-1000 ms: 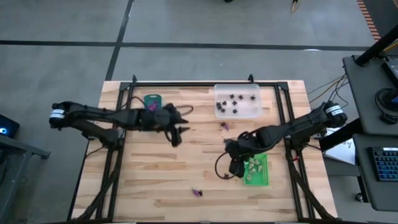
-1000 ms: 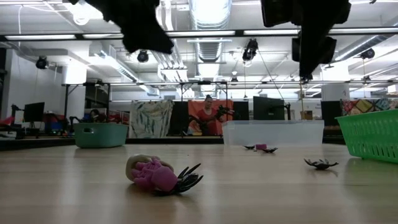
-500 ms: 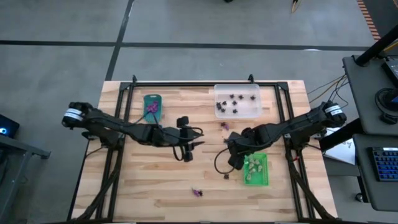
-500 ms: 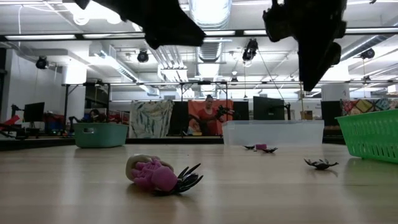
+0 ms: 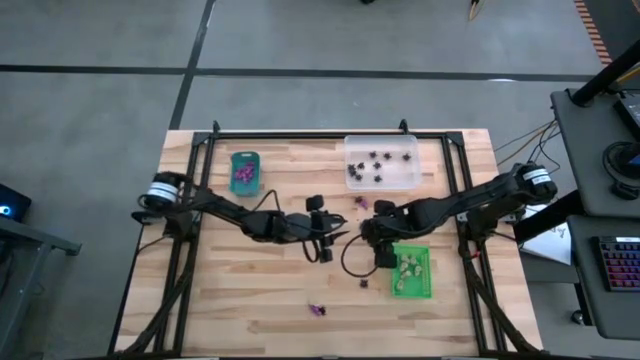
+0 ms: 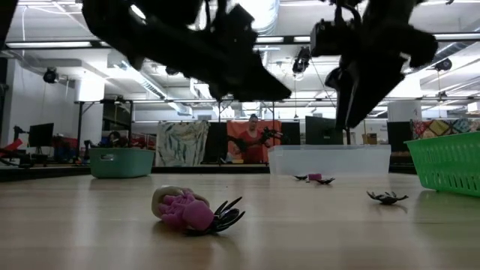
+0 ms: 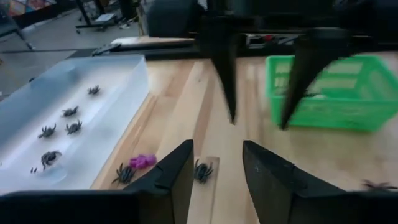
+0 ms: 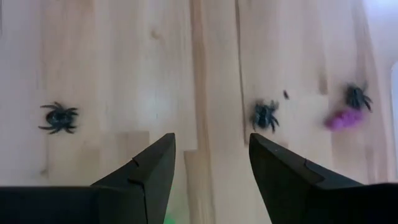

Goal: Sort Halloween decoration
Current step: Put the black spider toy into the white bin

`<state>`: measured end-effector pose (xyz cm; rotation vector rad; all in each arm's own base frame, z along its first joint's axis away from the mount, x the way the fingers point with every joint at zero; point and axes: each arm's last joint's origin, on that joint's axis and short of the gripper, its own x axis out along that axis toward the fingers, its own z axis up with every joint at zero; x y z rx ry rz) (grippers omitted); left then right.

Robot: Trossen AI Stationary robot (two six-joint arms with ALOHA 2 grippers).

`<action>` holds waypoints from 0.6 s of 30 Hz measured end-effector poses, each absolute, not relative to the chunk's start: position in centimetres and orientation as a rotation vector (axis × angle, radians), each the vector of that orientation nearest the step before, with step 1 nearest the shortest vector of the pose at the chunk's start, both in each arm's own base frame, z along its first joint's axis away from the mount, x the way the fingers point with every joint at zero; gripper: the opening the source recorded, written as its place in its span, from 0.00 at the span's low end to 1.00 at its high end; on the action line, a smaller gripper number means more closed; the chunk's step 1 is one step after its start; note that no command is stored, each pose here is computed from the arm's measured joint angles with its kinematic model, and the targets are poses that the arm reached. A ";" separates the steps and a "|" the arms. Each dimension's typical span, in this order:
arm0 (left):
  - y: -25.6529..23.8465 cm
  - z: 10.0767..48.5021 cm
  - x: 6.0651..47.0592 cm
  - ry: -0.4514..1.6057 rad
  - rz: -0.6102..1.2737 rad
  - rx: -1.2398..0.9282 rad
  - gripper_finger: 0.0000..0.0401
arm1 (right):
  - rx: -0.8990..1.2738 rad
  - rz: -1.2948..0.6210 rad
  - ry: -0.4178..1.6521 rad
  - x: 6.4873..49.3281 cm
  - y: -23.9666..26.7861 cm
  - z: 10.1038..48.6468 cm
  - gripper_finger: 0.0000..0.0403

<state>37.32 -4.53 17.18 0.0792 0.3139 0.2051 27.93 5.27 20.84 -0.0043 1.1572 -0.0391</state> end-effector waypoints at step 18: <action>-2.9 13.6 40.2 0.330 0.259 0.026 0.14 | -0.122 -0.064 0.661 23.2 2.0 13.4 0.49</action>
